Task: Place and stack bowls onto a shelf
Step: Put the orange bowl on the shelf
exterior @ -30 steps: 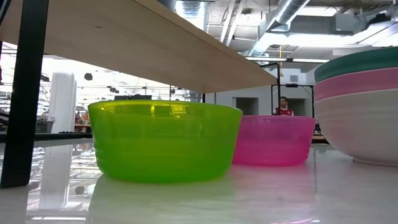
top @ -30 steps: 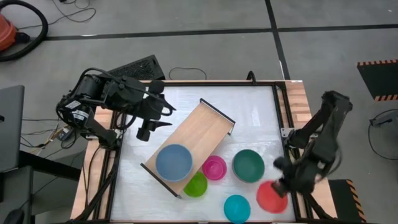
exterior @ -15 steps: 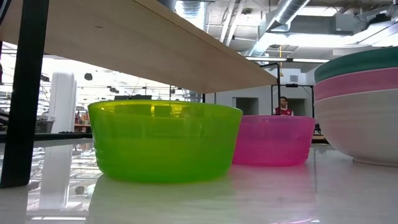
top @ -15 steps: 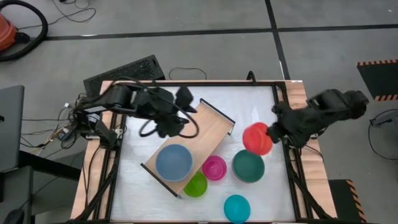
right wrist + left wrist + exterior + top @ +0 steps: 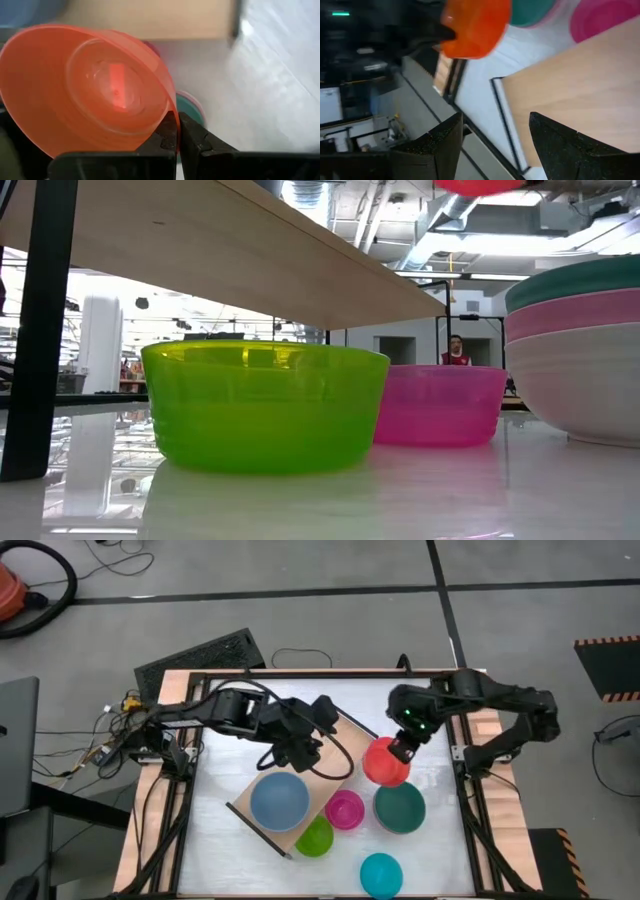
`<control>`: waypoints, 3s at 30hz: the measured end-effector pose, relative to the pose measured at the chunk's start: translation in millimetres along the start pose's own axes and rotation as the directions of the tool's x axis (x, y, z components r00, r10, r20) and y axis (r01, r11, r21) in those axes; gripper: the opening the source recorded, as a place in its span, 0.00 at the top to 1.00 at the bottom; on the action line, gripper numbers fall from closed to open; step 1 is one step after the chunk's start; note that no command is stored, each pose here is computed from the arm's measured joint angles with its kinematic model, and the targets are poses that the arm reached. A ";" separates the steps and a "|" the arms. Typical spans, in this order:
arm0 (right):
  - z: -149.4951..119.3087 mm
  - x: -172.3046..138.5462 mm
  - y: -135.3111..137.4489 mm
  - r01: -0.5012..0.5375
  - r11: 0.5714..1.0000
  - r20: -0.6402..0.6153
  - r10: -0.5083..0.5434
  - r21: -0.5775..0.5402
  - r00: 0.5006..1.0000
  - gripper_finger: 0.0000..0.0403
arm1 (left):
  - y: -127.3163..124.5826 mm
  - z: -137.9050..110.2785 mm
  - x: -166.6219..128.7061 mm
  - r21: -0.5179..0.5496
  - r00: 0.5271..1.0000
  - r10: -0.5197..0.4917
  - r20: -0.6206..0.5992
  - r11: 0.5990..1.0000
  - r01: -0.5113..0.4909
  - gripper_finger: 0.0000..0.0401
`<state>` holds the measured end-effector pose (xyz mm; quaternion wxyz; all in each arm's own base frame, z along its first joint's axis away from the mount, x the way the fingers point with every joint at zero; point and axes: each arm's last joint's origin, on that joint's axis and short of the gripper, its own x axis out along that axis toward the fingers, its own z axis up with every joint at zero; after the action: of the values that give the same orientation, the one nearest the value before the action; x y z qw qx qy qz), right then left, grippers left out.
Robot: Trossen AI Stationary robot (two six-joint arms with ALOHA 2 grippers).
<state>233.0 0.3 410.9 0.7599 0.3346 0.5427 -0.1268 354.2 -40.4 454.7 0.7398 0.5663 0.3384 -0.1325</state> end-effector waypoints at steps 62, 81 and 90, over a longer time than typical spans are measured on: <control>83.5 1.3 -11.8 0.070 0.992 0.063 -0.063 -0.105 0.996 0.94 | -8.7 22.1 23.0 0.006 0.985 0.058 -0.160 0.998 -0.058 0.46; 80.5 2.6 -6.8 0.039 0.897 0.037 -0.025 -0.440 0.999 0.94 | 3.1 -13.7 34.1 0.009 0.982 -0.001 -0.188 1.000 0.003 0.46; 75.7 4.7 1.2 0.004 0.796 0.013 0.005 -0.605 1.000 0.94 | 11.8 -2.5 34.2 0.036 0.999 0.041 0.026 0.998 -0.042 0.46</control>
<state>291.5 -46.9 421.3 0.8308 0.0737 0.5493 0.0508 385.3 -27.9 440.9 0.7360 0.5851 0.3147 -0.1303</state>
